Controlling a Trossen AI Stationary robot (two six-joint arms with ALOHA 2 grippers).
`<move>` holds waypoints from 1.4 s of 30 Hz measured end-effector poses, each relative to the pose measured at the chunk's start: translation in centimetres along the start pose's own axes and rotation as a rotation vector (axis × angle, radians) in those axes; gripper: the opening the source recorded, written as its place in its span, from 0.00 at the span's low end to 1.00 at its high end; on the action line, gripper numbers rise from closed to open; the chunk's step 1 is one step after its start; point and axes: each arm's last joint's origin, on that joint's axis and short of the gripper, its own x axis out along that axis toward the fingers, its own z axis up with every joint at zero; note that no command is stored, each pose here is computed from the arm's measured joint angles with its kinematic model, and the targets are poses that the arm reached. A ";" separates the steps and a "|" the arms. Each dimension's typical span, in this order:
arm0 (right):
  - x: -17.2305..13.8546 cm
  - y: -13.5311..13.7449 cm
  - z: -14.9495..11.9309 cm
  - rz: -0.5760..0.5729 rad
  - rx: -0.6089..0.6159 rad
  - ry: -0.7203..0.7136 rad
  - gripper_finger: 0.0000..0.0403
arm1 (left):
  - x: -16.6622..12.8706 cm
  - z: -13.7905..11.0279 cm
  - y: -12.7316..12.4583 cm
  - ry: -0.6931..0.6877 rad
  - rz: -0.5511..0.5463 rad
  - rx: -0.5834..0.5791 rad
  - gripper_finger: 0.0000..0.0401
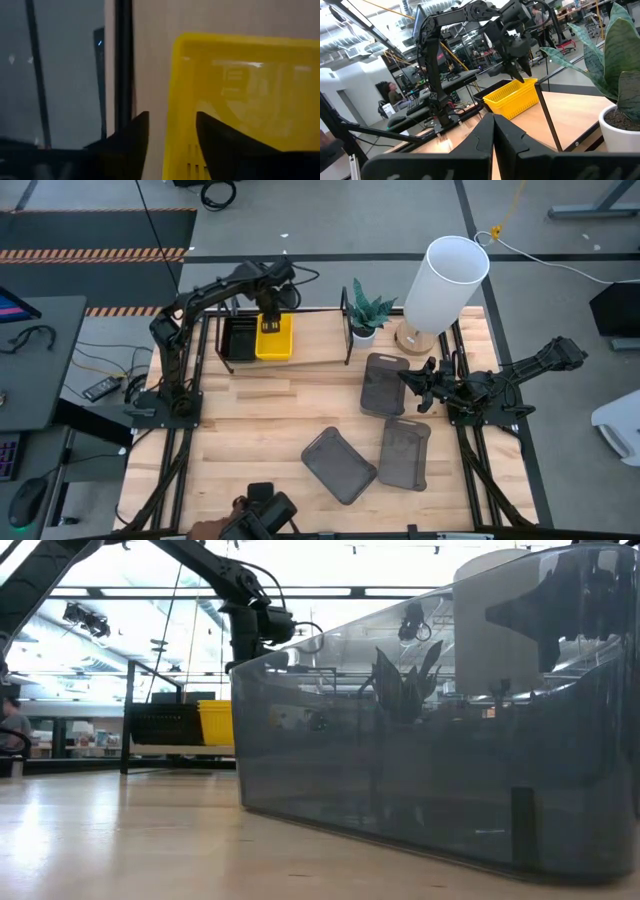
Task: Stack baskets on shelf by color
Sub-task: Stack the top black bin on top of the bottom right black bin
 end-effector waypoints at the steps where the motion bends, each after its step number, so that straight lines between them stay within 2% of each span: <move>1: 0.0 0.0 0.0 0.000 0.000 0.000 0.04 | 0.0 -0.1 0.0 0.013 0.007 -0.011 0.45; 4: 0.0 0.0 0.0 0.000 0.000 0.000 0.04 | -0.8 -0.4 -0.5 0.031 -0.012 -0.026 0.49; 8: 0.0 0.0 0.0 0.000 0.005 0.000 0.04 | -2.8 -1.0 -1.0 0.016 -0.016 -0.059 0.47; 13: 0.0 0.0 0.0 0.000 0.008 -0.001 0.04 | -4.5 -2.0 -1.5 0.018 -0.045 -0.243 0.42; 16: 0.0 0.0 0.0 0.000 0.008 -0.001 0.04 | -4.6 -2.8 -1.8 0.090 -0.095 -0.331 0.39; 22: 0.0 0.0 0.0 0.001 0.009 -0.001 0.04 | -4.8 -3.9 -2.6 0.247 -0.130 -0.281 0.35; 36: 0.0 0.1 0.0 0.017 0.035 0.005 0.04 | -4.4 -2.9 -3.7 0.252 -0.130 -0.237 0.29; 42: 0.0 0.2 -0.1 0.081 0.051 0.027 0.04 | -5.7 -1.9 -5.8 0.208 -0.191 -0.194 0.29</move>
